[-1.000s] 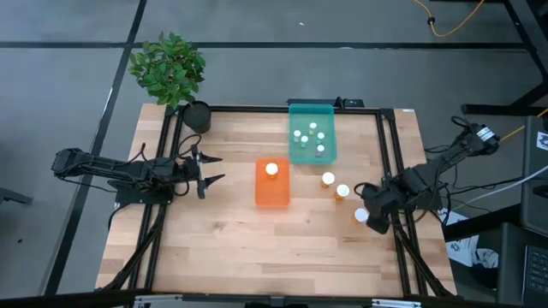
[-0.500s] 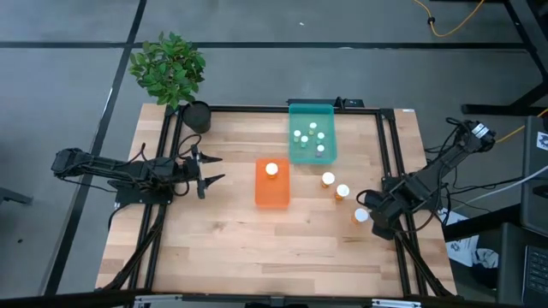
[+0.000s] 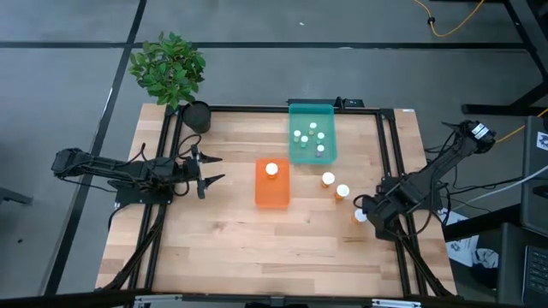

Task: Pick and place medicine bottles into bin by pill shape (circle, oval)
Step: Put the orange capsule bottle into the orange bin

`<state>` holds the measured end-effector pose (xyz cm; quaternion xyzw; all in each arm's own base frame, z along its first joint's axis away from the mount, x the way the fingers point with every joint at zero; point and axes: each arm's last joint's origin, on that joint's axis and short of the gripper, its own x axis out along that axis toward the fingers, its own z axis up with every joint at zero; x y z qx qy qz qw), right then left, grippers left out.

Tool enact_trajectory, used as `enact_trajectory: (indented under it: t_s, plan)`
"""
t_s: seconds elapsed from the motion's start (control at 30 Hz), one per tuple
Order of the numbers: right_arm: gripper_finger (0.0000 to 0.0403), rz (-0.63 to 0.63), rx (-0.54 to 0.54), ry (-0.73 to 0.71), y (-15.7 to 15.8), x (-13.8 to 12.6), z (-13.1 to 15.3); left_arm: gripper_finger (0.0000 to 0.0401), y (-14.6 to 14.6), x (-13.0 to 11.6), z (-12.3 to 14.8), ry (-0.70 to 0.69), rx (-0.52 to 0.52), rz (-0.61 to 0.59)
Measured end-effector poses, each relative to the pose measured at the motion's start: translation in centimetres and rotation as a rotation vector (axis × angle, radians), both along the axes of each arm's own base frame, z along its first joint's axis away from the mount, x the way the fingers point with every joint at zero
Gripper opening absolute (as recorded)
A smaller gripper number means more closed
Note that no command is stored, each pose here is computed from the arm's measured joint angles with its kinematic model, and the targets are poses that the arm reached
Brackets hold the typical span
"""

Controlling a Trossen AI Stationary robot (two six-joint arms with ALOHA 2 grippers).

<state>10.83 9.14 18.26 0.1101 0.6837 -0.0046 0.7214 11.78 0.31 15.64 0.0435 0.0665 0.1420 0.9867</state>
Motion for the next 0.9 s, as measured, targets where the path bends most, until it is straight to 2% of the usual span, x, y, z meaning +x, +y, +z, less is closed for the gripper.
enact_trajectory:
  t_s: [0.23,0.4,0.57,0.73,0.9]
  plan:
    - [0.0277,-0.076,-0.067,-0.074,-0.4,0.2,-1.0,0.0257,0.0,0.0,0.0,0.000,0.000,0.000]
    - [0.0277,-0.011,-0.048,-0.154,0.0,0.8,-0.9,0.0257,0.0,0.0,0.0,0.000,0.000,0.000]
    - [0.0277,-0.002,-0.117,-0.232,0.1,1.3,-1.0,0.0257,0.0,0.0,0.0,0.000,0.000,0.000]
    - [0.0277,-0.001,-0.149,-0.234,0.3,1.8,-1.4,0.0257,0.0,0.0,0.0,0.000,0.000,0.000]
    - [0.0277,0.067,-0.153,-0.257,0.7,2.4,-1.8,0.0257,0.0,0.0,0.0,0.000,0.000,0.000]
